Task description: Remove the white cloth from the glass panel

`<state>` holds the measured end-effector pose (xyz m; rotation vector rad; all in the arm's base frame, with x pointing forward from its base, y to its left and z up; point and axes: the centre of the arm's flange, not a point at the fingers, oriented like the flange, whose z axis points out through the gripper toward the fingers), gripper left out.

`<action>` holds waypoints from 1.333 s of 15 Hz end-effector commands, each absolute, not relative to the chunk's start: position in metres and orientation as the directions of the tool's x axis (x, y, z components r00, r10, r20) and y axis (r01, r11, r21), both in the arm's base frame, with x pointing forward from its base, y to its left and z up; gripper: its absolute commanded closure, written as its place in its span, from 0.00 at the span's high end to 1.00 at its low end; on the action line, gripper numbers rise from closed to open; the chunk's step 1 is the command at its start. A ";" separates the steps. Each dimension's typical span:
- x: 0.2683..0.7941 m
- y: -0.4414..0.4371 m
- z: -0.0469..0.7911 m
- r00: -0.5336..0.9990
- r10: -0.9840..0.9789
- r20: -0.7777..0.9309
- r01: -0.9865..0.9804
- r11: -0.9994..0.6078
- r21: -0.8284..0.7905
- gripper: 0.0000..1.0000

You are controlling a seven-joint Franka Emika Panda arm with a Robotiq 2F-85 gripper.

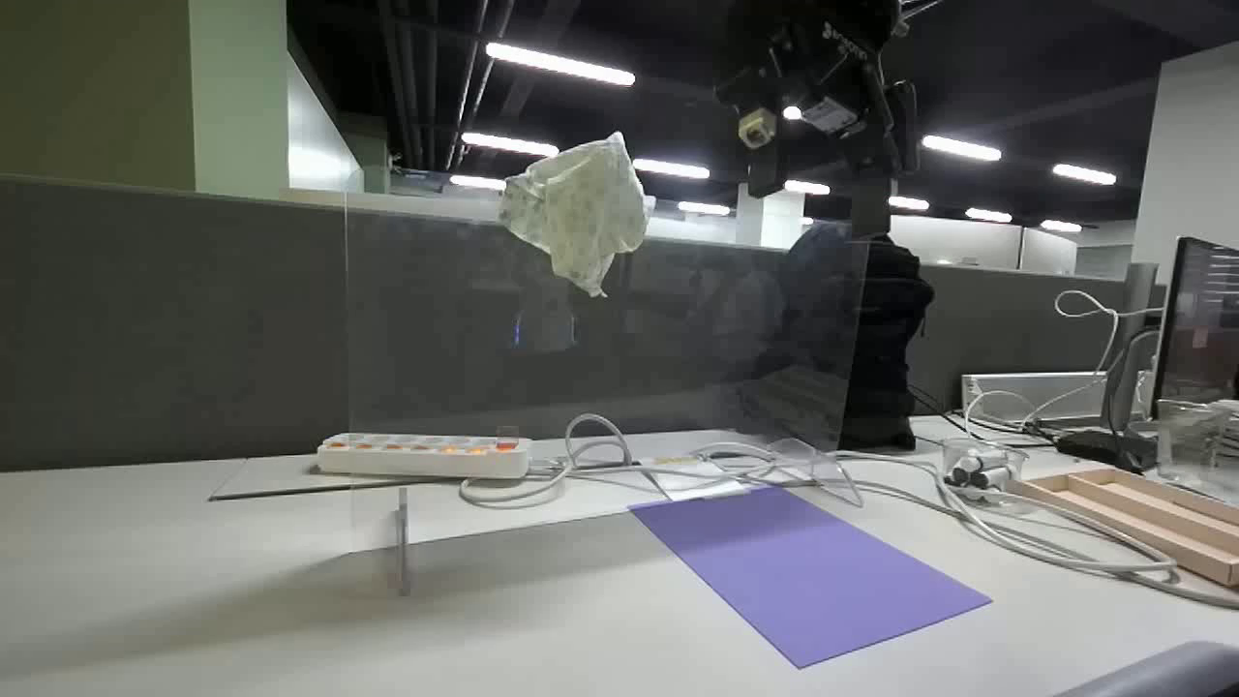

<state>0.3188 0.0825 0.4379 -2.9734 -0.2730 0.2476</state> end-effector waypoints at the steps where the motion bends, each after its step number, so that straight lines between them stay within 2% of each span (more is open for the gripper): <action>1: 0.319 0.082 0.438 0.970 0.192 -0.150 0.168 -0.973 -0.159 1.00; 16: 0.319 0.082 0.438 0.970 0.192 -0.150 0.168 -0.973 -0.159 1.00; 18: 0.321 0.083 0.439 0.974 0.184 -0.130 0.165 -0.975 -0.147 1.00; 20: 0.329 0.083 0.446 0.983 0.180 -0.034 0.176 -0.980 -0.093 1.00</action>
